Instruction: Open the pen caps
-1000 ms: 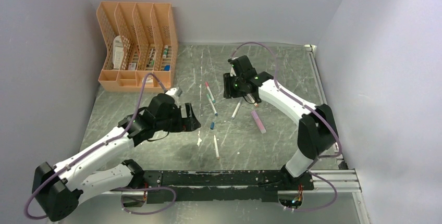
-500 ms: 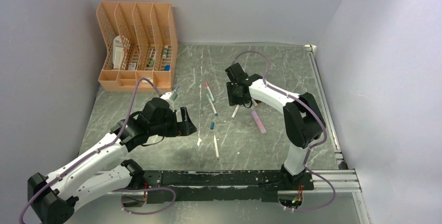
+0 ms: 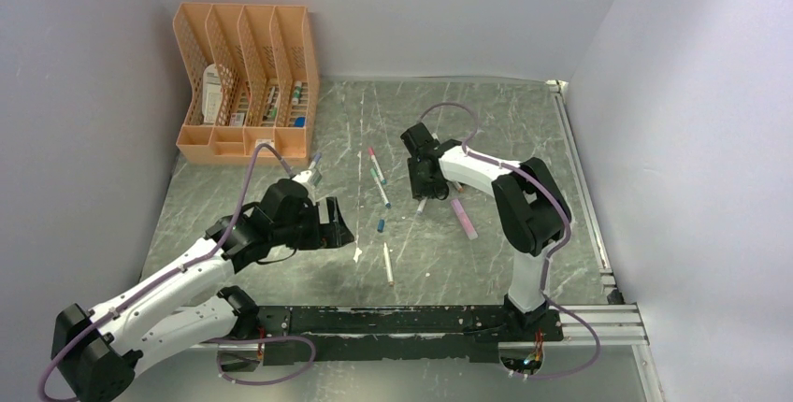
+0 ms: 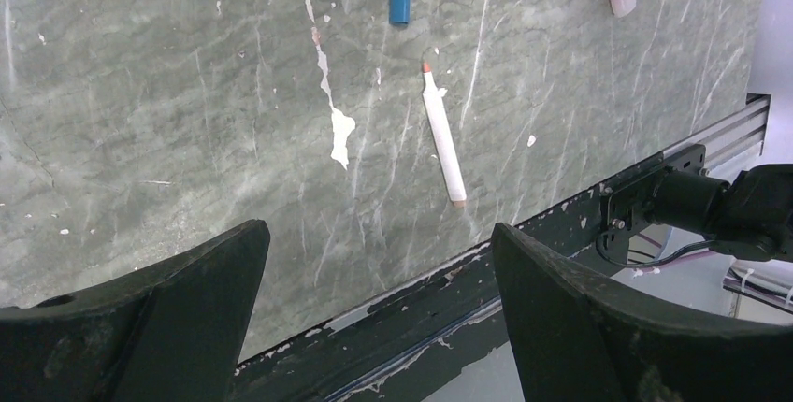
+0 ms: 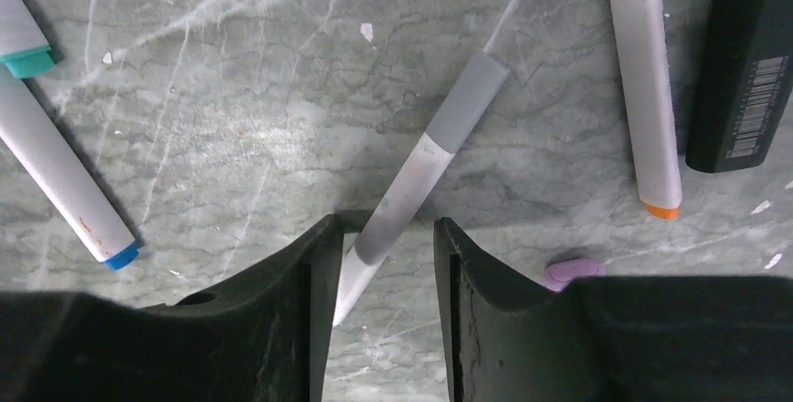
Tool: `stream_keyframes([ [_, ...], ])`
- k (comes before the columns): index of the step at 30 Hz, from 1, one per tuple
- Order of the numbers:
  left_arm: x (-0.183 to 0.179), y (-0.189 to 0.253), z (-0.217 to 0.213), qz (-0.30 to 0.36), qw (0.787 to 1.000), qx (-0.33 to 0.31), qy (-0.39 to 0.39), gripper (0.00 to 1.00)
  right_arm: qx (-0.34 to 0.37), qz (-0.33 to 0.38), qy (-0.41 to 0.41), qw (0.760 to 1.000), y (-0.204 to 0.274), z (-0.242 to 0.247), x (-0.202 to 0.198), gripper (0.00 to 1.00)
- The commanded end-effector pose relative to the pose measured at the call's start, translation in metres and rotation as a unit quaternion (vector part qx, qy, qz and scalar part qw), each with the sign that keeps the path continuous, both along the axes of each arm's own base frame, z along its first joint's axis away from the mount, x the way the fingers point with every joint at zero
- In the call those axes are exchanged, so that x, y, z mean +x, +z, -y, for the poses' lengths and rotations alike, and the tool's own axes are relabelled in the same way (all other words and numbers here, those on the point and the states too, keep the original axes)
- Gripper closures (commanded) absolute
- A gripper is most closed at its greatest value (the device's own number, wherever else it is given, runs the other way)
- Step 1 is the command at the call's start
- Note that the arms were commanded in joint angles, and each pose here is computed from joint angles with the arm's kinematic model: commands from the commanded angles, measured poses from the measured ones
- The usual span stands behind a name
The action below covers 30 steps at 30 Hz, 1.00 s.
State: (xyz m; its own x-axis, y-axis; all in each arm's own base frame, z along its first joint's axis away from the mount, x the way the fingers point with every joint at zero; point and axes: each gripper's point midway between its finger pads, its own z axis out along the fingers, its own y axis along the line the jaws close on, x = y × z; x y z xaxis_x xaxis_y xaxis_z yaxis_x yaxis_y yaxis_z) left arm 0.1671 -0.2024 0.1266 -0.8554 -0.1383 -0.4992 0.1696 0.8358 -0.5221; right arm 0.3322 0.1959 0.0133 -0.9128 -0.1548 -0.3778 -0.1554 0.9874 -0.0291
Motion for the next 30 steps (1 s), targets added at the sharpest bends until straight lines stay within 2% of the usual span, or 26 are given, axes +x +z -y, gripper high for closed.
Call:
stream_keyframes([
  [1,0.0,0.008,0.007,0.011,1.0,-0.02,-0.013,0.0,-0.005,-0.004,-0.011,1.0,-0.014,0.003,0.001,0.63],
  [9,0.0,0.008,0.014,0.009,0.999,-0.035,-0.019,0.0,0.005,-0.022,0.013,1.0,-0.018,0.006,-0.02,0.98],
  [14,0.001,0.015,0.025,0.017,0.997,-0.067,-0.031,0.0,0.019,0.011,0.05,0.998,0.02,0.003,-0.028,1.0],
  [19,0.008,0.034,0.033,0.046,0.993,-0.103,-0.03,0.0,0.107,0.089,0.094,0.986,0.1,-0.009,-0.039,1.0],
  [22,0.008,0.06,0.044,0.082,0.982,-0.165,-0.044,0.0,0.207,0.107,0.152,0.96,0.141,-0.029,-0.07,1.0],
  [24,0.005,0.076,0.051,0.1,0.971,-0.209,-0.055,0.0,0.277,0.094,0.192,0.937,0.151,-0.041,-0.101,1.0],
  [30,-0.009,0.123,0.063,0.151,0.924,-0.341,-0.087,0.0,0.458,0.061,0.274,0.843,0.186,-0.067,-0.176,1.0],
])
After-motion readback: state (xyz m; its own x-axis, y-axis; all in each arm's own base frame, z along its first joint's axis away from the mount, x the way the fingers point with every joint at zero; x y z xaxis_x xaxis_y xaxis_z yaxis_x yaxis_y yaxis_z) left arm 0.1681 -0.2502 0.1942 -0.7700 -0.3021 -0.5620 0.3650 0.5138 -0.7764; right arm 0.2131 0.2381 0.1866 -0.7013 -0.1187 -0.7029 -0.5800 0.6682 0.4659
